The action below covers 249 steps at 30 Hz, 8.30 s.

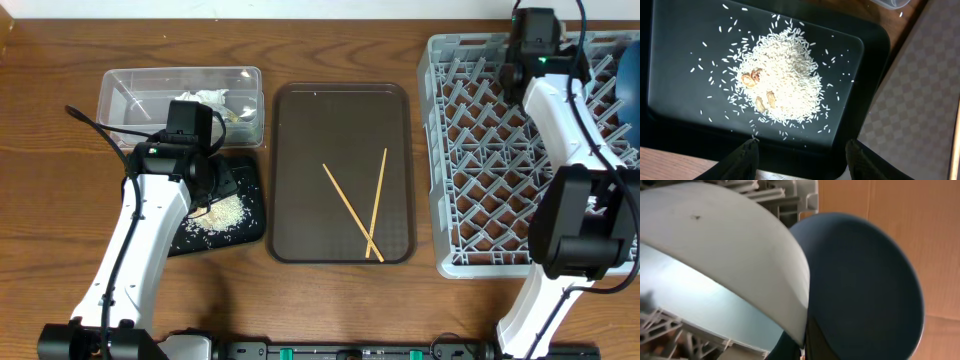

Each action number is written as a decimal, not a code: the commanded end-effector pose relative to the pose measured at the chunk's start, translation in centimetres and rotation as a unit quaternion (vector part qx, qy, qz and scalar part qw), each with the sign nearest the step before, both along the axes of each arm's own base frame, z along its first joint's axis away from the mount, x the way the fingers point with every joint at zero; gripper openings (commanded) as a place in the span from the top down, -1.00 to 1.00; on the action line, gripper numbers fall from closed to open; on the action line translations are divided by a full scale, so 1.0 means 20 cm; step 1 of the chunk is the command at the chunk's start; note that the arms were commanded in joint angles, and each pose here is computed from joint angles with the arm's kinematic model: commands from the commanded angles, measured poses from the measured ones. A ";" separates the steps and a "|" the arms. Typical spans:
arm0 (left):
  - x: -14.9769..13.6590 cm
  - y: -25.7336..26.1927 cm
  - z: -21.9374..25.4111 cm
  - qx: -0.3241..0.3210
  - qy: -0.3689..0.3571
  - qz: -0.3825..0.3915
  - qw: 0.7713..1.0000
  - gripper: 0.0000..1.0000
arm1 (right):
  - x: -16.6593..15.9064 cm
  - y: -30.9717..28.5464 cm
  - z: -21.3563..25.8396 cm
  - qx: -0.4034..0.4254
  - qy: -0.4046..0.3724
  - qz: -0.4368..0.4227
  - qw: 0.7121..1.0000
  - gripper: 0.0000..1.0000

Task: Sort waste into correct bins and load items into the dishwasher rack
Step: 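Lift the bowl and place it upside down in the dish rack, then lower the right gripper onto the chopsticks and grasp one, then carry the chopstick right and drop it into the dish rack, then grasp the remaining chopstick on the brown tray with the right gripper, then carry the chopstick right and insert it into the dish rack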

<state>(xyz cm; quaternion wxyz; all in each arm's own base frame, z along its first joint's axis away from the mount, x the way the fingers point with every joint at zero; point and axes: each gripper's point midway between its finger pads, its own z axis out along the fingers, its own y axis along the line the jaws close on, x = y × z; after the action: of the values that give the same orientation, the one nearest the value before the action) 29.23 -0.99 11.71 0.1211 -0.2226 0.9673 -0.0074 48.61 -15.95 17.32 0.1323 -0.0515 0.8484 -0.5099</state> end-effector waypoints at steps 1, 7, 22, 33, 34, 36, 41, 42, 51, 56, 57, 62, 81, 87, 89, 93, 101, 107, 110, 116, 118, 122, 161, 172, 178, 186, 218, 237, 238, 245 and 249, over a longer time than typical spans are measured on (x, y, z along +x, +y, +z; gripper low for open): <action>0.00 0.02 0.00 0.005 -0.001 0.005 1.000 -0.18 | 0.00 0.08 -0.19 0.036 0.012 -0.001 0.999 0.98; 0.00 0.02 0.00 0.005 -0.001 0.005 1.000 -0.19 | -0.03 0.16 -0.21 0.046 0.013 -0.003 0.999 0.98; 0.00 0.02 0.00 0.005 -0.001 0.005 1.000 -0.18 | -0.12 0.50 -0.30 0.276 -0.038 -0.018 0.960 0.90; 0.00 0.02 0.00 0.005 -0.001 0.005 1.000 -0.18 | -0.16 0.74 0.09 0.417 -0.103 0.063 0.901 -0.68; 0.00 0.02 0.00 0.005 -0.001 0.005 1.000 -0.18 | -0.17 0.81 0.11 0.446 -0.099 0.077 0.886 -0.64; 0.00 0.02 0.00 0.005 -0.001 0.005 1.000 -0.18 | -0.20 0.94 0.13 0.508 -0.084 0.103 0.851 -0.56; 0.00 0.02 0.00 0.005 -0.001 0.005 1.000 -0.19 | -0.30 1.22 0.13 0.611 -0.025 0.140 0.779 -0.42; 0.00 0.02 0.00 0.005 -0.001 0.005 1.000 -0.18 | -0.32 1.25 0.12 0.612 -0.015 0.140 0.778 -0.42; 0.00 0.02 0.00 0.005 0.000 0.005 1.000 -0.18 | -0.53 1.57 -0.02 0.593 0.071 0.166 0.784 -0.47; 0.00 0.02 0.00 0.005 -0.001 0.005 1.000 -0.18 | -0.67 1.70 -0.19 0.594 0.104 0.134 0.787 -0.34; 0.00 0.02 0.00 0.005 0.000 0.005 1.000 -0.18 | -0.70 1.73 -0.23 0.594 0.111 0.130 0.786 -0.32; 0.00 0.02 0.00 0.005 -0.001 0.005 1.000 -0.18 | -0.85 1.88 -0.40 0.585 0.150 0.163 0.780 -0.24; 0.00 0.02 0.00 0.005 -0.001 0.005 1.000 -0.18 | -1.07 1.95 -0.85 0.476 0.188 0.224 0.830 -0.15; 0.00 0.02 0.00 0.005 -0.001 0.005 1.000 -0.18 | -1.09 1.94 -0.93 0.468 0.205 0.216 0.832 -0.02; 0.00 0.02 0.00 0.005 -0.001 0.005 1.000 -0.18 | -1.10 1.94 -0.94 0.466 0.207 0.215 0.833 0.02; 0.00 0.02 0.00 0.005 -0.001 0.005 1.000 -0.18 | -1.09 1.94 -0.95 0.467 0.206 0.215 0.833 0.27; 0.00 0.02 0.00 0.005 -0.001 0.005 1.000 -0.18 | -1.09 1.98 -0.93 0.483 0.208 0.218 0.822 0.87; 0.00 0.02 0.00 0.005 0.000 0.005 1.000 -0.18 | -1.01 2.05 -0.74 0.509 0.170 0.230 0.812 0.98; 0.00 0.02 0.00 0.005 0.000 0.005 1.000 -0.18 | -0.92 2.06 -0.58 0.523 0.133 0.240 0.807 0.98; 0.00 0.02 0.00 0.005 0.000 0.005 1.000 -0.18 | -0.74 1.92 -0.24 0.549 0.036 0.236 0.801 0.98; 0.00 0.02 0.00 0.005 0.000 0.005 1.000 -0.18 | -0.70 1.81 -0.17 0.552 0.011 0.219 0.804 0.98; 0.00 0.02 0.00 0.005 0.000 0.005 1.000 -0.18 | -0.65 1.53 -0.14 0.533 -0.019 0.158 0.831 0.97; 0.00 0.02 0.00 0.005 -0.001 0.005 1.000 -0.18 | -0.71 1.09 -0.30 0.501 -0.035 0.059 0.863 0.60; 0.00 0.02 0.00 0.005 -0.001 0.005 1.000 -0.18 | -0.67 1.46 -0.07 0.617 -0.075 0.122 0.774 0.24; 0.00 0.02 0.00 0.005 -0.001 0.005 1.000 -0.18 | -0.79 1.66 -0.27 0.608 0.015 0.128 0.783 0.13; 0.00 0.02 0.00 0.005 -0.001 0.005 1.000 -0.19 | -0.96 1.69 -0.63 0.559 0.074 -0.018 0.826 0.15; 0.00 0.02 0.00 0.005 -0.002 0.005 1.000 -0.18 | -0.82 1.76 -0.59 0.558 0.079 0.036 0.825 0.98; 0.01 0.02 0.00 0.005 -0.004 0.005 1.000 -0.18 | -0.70 1.05 -0.18 0.564 -0.005 0.018 0.826 0.97; 0.01 0.02 0.00 0.005 -0.004 0.005 1.000 -0.19 | -0.71 1.03 -0.19 0.562 0.002 0.013 0.827 0.98; 0.01 0.02 0.00 0.005 -0.004 0.005 1.000 -0.18 | -0.75 1.03 -0.34 0.556 0.049 -0.005 0.830 0.98; 0.01 0.02 0.00 0.005 -0.004 0.005 1.000 -0.19 | -0.76 1.03 -0.41 0.554 0.068 -0.017 0.830 0.96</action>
<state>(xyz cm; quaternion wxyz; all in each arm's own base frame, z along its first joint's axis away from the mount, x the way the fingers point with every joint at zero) 29.45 -1.00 11.76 0.1255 -0.2226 0.9668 -0.0087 33.77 4.40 10.05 0.0881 0.0234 0.9947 0.0467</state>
